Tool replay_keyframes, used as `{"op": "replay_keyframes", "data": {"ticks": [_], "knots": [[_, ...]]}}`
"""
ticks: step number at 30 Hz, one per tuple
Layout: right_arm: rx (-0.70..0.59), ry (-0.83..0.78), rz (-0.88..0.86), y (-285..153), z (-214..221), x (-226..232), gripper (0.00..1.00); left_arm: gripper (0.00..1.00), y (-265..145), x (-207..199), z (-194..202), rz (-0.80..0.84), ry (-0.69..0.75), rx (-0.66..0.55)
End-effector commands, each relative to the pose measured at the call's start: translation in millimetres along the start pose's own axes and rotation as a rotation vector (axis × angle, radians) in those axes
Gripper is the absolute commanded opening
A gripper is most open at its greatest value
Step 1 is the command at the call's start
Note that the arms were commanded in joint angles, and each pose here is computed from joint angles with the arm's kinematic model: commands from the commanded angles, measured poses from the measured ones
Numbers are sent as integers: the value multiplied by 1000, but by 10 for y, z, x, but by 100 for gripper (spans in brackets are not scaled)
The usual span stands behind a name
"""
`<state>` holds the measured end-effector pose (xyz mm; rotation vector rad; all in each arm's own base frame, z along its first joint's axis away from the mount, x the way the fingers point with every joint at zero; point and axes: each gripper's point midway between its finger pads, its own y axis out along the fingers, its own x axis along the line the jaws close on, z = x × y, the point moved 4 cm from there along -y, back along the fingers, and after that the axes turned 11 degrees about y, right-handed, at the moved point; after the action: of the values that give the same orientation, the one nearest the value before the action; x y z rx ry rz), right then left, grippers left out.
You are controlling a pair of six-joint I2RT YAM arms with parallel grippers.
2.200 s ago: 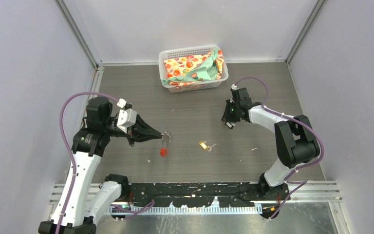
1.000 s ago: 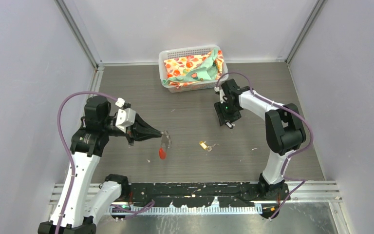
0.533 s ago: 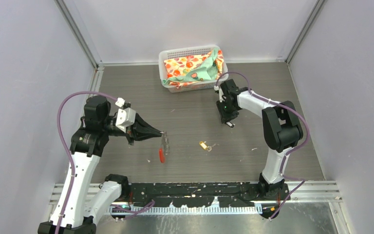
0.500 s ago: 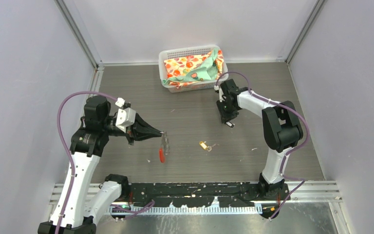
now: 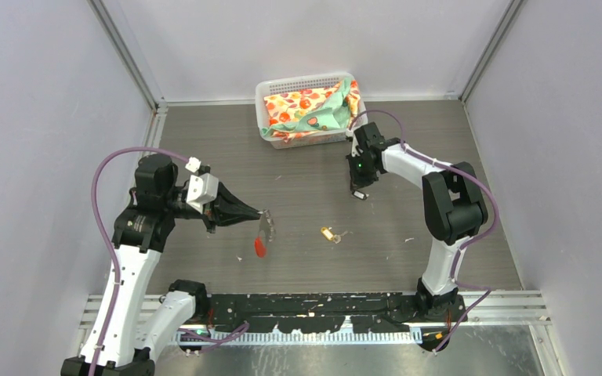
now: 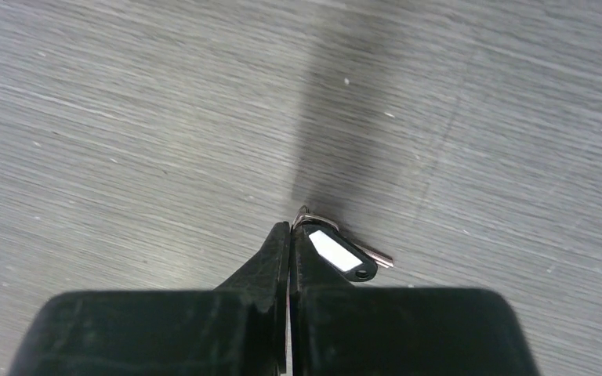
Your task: Put the keys on the keyring
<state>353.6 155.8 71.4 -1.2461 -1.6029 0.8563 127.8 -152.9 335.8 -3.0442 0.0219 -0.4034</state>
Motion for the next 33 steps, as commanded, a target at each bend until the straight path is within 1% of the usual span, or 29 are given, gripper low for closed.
{"op": "replay_keyframes", "data": {"ticks": [1, 5, 11, 14, 16, 19, 21, 22, 24, 26, 29, 33], "knots": [[-87, 46, -137, -122, -204, 367, 1, 0, -12, -8, -158, 4, 56, -17], [-96, 56, -239, -129, -213, 686, 1, 0, -12, -15, -148, 2, 57, -16], [-67, -20, -314, -136, -77, 1112, 1, 0, -15, -28, -143, -1, 57, -12], [-69, -123, -372, -262, 70, 1246, 1, 0, -16, -43, -120, 2, 58, -10], [-93, -202, -457, -456, 176, 1329, 1, 0, -13, -61, -99, 10, 54, -14], [-173, -340, -594, -802, 340, 1396, 1, 0, -6, -91, -68, 26, 49, -25], [-249, -412, -653, -997, 423, 1417, 1, 0, -1, -127, -30, 39, 60, -33], [-254, -437, -685, -1036, 477, 1437, 1, 0, -2, -143, -17, 41, 68, -36], [-219, -466, -744, -1059, 596, 1512, 1, 0, -1, -167, -2, 44, 76, -40], [-153, -501, -779, -1023, 735, 1630, 1, 0, -3, -183, 0, 44, 77, -41], [-75, -559, -806, -919, 960, 1813, 1, 0, -4, -215, 10, 46, 72, -44], [12, -579, -818, -726, 1210, 1938, 1, 0, -8, -272, 9, 55, 57, -49]]}}
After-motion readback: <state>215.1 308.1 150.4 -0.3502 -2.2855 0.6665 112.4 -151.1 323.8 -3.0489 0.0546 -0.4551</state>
